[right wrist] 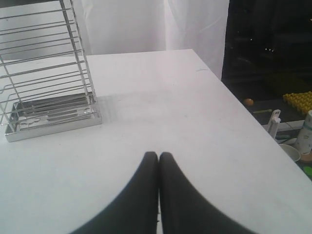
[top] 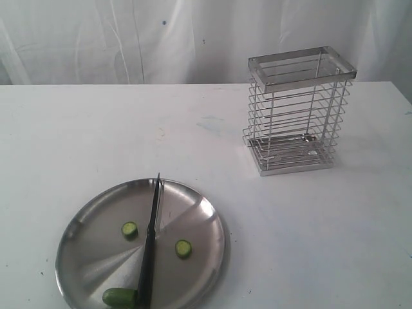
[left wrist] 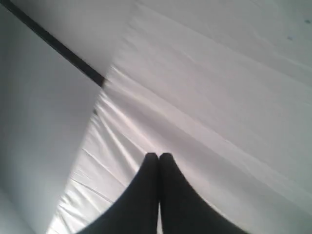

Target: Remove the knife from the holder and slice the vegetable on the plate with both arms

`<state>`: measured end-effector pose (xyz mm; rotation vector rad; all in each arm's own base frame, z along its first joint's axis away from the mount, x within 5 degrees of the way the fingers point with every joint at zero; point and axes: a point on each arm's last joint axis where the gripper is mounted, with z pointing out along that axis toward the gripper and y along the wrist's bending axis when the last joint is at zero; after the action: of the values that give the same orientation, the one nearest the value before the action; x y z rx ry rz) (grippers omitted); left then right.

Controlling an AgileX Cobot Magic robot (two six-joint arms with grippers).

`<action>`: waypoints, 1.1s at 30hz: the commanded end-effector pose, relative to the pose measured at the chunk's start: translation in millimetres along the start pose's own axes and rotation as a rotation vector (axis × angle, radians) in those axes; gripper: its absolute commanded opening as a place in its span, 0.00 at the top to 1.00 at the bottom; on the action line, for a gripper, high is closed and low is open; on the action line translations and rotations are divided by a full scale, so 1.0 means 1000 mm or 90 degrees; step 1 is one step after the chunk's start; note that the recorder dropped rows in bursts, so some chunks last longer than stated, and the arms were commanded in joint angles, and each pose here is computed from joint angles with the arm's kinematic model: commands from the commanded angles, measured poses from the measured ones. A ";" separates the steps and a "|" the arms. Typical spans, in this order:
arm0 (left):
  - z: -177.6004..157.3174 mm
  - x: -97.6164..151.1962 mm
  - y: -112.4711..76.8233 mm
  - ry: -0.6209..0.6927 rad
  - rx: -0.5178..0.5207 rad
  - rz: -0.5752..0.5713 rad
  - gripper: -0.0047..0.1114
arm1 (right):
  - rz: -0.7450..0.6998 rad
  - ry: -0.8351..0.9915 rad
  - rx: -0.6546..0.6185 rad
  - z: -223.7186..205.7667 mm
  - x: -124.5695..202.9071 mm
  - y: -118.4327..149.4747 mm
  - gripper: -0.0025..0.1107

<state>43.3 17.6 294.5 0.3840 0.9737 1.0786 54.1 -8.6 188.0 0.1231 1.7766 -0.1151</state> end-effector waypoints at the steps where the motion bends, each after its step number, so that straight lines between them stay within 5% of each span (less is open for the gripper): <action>1: 0.006 -0.009 0.005 -0.064 -0.056 -0.016 0.96 | -0.006 -0.003 0.003 0.000 0.001 0.000 0.98; 5: 0.010 -0.009 -0.024 -0.036 0.128 -0.215 0.96 | -0.006 -0.003 0.003 0.000 0.001 0.000 0.98; 7: 0.002 0.010 -0.049 0.181 0.253 -0.461 0.96 | -0.006 -0.003 0.003 0.000 0.001 0.000 0.98; 11: -0.031 0.039 -0.087 0.475 0.303 -0.677 0.96 | -0.006 -0.003 0.003 0.000 0.001 0.000 0.98; 18: -0.050 0.047 -0.097 0.489 0.306 -0.687 0.96 | -0.006 -0.003 0.003 0.000 0.001 0.000 0.98; 24: -0.062 0.049 -0.097 0.486 0.359 -0.577 0.96 | -0.006 -0.003 0.003 0.000 0.001 0.000 0.98; 33: -0.065 0.049 -0.099 0.515 0.349 -0.635 0.96 | -0.006 -0.003 0.003 0.000 0.001 0.000 0.98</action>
<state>52.5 4.3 169.8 -0.0906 1.9025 0.0423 54.1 -8.6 187.8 0.1231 1.7789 -0.1145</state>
